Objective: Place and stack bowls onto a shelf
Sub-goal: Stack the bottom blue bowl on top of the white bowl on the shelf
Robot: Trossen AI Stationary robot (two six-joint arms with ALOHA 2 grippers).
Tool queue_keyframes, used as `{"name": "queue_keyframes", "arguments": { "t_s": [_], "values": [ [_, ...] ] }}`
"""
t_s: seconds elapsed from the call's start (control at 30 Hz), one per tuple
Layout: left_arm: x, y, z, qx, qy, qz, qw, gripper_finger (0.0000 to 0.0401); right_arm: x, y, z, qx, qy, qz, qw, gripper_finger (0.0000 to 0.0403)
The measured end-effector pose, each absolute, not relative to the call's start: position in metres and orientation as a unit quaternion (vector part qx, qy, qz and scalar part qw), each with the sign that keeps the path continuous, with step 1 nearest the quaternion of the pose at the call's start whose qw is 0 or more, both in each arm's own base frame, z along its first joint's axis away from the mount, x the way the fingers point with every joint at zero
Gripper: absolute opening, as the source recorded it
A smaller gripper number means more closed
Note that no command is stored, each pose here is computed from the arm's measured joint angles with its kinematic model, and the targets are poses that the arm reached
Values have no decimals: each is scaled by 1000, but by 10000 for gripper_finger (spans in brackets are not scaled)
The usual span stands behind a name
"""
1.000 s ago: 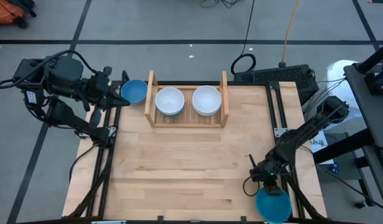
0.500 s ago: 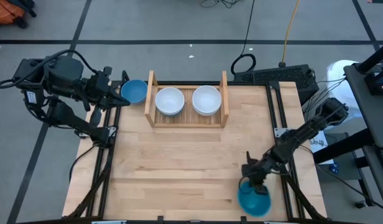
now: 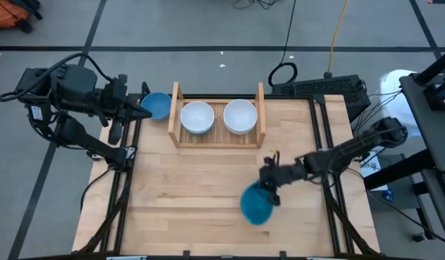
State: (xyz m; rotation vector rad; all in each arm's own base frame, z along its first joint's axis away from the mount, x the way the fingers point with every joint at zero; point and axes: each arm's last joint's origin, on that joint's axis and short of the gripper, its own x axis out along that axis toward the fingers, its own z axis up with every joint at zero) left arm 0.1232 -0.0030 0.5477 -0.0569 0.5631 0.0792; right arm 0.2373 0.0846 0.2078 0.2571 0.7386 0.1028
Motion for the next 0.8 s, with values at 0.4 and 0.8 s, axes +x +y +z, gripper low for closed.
{"name": "queue_keyframes", "arguments": {
  "t_s": [0.4, 0.8],
  "values": [
    [123, -2, 548, -32, 277, 49, 959, 7, 282, 6, 338, -36, 188, -53, 980, 1],
    [123, -2, 548, -32, 277, 49, 959, 7, 286, -92, 397, -65, 179, -114, 975, 0]
  ]
}}
